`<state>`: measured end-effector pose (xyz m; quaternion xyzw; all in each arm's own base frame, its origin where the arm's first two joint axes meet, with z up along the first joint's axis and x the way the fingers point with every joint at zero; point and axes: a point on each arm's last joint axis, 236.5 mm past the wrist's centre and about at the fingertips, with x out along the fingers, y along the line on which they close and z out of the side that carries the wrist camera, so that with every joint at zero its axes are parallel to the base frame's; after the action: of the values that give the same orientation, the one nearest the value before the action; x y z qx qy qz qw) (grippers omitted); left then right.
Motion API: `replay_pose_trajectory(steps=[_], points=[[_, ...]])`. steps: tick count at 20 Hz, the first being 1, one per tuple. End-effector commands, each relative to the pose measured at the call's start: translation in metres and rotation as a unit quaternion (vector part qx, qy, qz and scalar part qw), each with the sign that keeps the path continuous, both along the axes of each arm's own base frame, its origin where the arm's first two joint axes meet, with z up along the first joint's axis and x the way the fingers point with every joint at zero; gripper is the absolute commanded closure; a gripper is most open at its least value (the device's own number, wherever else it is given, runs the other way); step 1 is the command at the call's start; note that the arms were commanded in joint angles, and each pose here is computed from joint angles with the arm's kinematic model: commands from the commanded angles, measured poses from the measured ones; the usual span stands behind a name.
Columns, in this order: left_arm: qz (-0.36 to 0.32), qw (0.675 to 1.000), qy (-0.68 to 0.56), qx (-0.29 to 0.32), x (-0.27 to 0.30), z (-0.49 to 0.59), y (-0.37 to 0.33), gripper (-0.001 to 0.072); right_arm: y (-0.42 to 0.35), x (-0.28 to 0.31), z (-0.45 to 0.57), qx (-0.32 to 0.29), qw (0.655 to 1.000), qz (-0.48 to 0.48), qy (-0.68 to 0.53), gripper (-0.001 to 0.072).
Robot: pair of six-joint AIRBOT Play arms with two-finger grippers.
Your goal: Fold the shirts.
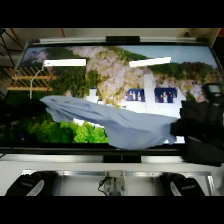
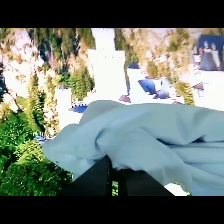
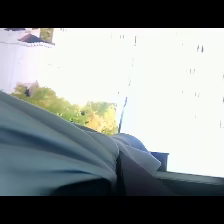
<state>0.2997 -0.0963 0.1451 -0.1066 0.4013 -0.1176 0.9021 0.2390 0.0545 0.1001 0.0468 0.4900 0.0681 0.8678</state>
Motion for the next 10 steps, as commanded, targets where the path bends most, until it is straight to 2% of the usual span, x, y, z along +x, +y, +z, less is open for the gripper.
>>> replay_pose_trajectory(steps=[1, 5, 8, 9, 10], points=[[0.043, 0.999, -0.006, -0.028, 0.035, -0.067, -0.001, 0.0668, 0.004, 0.028, -0.066, 0.035, 0.997, -0.059, 0.017, 0.0654], [0.094, 0.992, -0.032, -0.076, 0.092, -0.085, -0.006, 0.0668, 0.013, 0.073, -0.087, 0.08, 0.991, -0.108, 0.005, 0.0654], [0.121, 0.986, 0.022, -0.112, 0.106, -0.13, -0.016, 0.0668, 0.02, 0.105, -0.099, 0.123, 0.981, -0.15, -0.014, 0.0653], [0.126, 0.984, 0.051, -0.116, 0.104, -0.149, -0.019, 0.0668, 0.026, 0.112, -0.102, 0.148, 0.975, -0.167, -0.011, 0.0605], [0.128, 0.982, 0.073, -0.116, 0.1, -0.161, -0.021, 0.0668, 0.031, 0.116, -0.102, 0.16, 0.973, -0.165, -0.011, 0.0374]])
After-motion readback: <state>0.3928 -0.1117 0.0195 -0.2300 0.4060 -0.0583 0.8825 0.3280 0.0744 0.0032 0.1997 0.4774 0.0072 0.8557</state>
